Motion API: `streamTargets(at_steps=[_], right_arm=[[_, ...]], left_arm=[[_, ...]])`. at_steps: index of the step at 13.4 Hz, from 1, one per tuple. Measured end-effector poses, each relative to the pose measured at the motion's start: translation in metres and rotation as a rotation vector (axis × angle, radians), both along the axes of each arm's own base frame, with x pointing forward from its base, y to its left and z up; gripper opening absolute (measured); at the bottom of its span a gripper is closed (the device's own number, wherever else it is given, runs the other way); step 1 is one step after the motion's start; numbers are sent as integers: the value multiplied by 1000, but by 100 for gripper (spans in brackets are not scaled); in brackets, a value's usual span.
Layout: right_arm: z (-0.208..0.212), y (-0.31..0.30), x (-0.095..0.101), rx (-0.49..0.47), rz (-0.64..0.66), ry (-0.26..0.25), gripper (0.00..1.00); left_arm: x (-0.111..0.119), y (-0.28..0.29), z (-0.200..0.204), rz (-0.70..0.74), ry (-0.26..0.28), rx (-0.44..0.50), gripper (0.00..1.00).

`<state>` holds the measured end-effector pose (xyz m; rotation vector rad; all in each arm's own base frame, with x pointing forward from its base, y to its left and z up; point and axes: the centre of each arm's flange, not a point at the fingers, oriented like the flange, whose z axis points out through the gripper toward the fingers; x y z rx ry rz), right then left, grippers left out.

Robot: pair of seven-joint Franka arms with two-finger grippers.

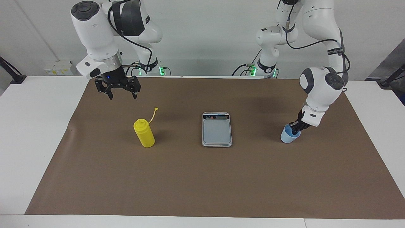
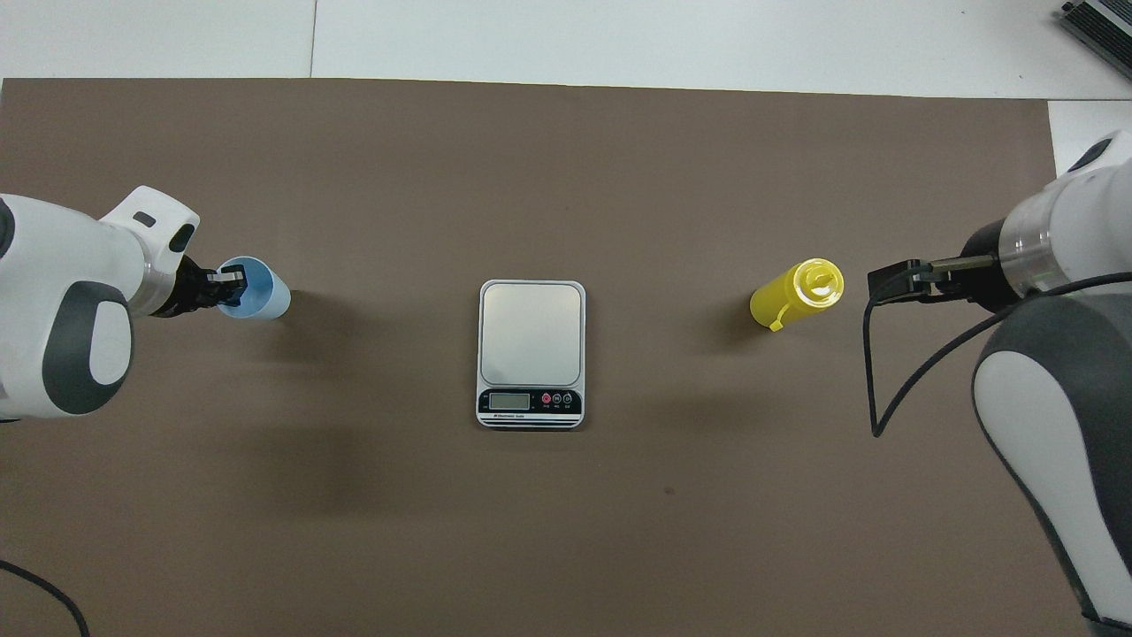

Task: Pour seasoning into cup on scale with both arms
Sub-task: 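Carry the blue cup with the left gripper over the scale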

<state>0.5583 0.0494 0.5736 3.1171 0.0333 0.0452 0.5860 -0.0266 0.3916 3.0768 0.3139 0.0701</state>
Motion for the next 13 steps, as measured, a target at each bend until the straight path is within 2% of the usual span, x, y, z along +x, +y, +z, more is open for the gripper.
streamTargets(at_steps=[2,4,9,13], right_arm=[[0,0,0,0,0,0,100],[0,0,0,0,0,0,100],[0,0,0,0,0,0,100],[0,0,0,0,0,0,100]], left_arm=[[9,-20,46,-18,31,-2,4],[10,-66,80,-29,24,-6,4],[-17,-196,86,-60,-14,-29,4],[-38,-261,83,-82,-47,-56,4]])
